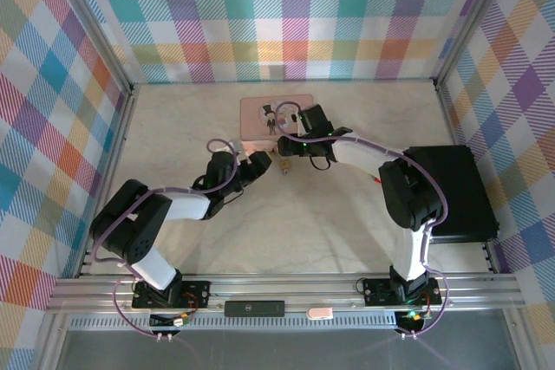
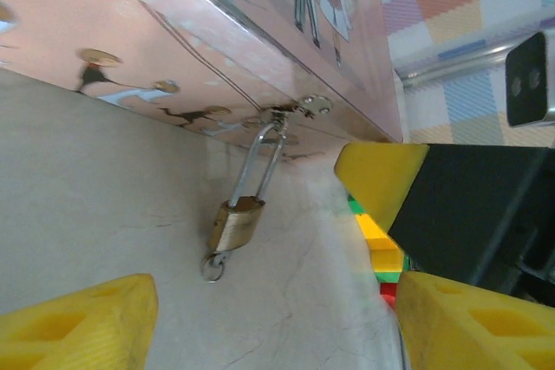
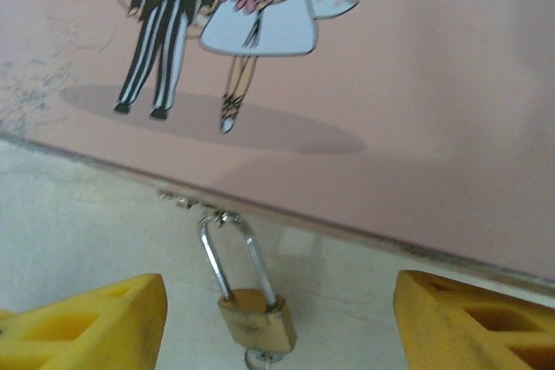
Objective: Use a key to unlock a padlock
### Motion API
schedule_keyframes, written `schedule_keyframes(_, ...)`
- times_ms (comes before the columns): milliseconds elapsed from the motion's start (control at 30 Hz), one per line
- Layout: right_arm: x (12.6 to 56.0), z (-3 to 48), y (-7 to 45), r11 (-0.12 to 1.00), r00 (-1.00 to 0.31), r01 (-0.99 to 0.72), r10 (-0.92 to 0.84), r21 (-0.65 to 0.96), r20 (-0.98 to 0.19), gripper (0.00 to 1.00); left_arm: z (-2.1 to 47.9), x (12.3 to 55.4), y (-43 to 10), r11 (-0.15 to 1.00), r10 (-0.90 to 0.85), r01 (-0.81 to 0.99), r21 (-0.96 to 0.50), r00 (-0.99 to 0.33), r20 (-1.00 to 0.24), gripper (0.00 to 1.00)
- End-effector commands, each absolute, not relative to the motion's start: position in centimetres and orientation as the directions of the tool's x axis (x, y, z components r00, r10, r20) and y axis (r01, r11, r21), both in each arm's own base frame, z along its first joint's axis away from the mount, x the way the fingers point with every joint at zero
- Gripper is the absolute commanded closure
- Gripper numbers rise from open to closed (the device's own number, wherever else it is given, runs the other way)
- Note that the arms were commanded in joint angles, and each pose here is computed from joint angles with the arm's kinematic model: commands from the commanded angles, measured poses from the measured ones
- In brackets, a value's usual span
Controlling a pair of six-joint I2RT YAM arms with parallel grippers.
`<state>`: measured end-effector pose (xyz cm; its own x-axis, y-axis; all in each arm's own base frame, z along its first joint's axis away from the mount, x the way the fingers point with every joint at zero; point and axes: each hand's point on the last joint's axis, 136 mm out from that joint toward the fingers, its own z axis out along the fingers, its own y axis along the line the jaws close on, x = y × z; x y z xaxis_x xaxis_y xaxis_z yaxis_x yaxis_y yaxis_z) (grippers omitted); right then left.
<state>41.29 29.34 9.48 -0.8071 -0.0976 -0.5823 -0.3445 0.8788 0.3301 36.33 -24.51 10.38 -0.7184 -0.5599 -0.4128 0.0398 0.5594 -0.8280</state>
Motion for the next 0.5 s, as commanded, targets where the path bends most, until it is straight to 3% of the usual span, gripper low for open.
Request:
schedule_keyframes(0,39.6,12.3,28.9,0.866,-0.786,-0.362,-0.084,0.346,-0.613,0.3,9.5,36.4,-26.8,0.622,-0.453,0.08,-0.779,-0.774,-0.442,0.29)
schedule_keyframes(467,35.5,13.6,17.6,0.914,-0.799,-0.109,0.153,0.391,-0.581,0.28,4.4,37.8,-28.8,0.798,-0.28,0.043,-0.601,-0.857,-0.433,0.38)
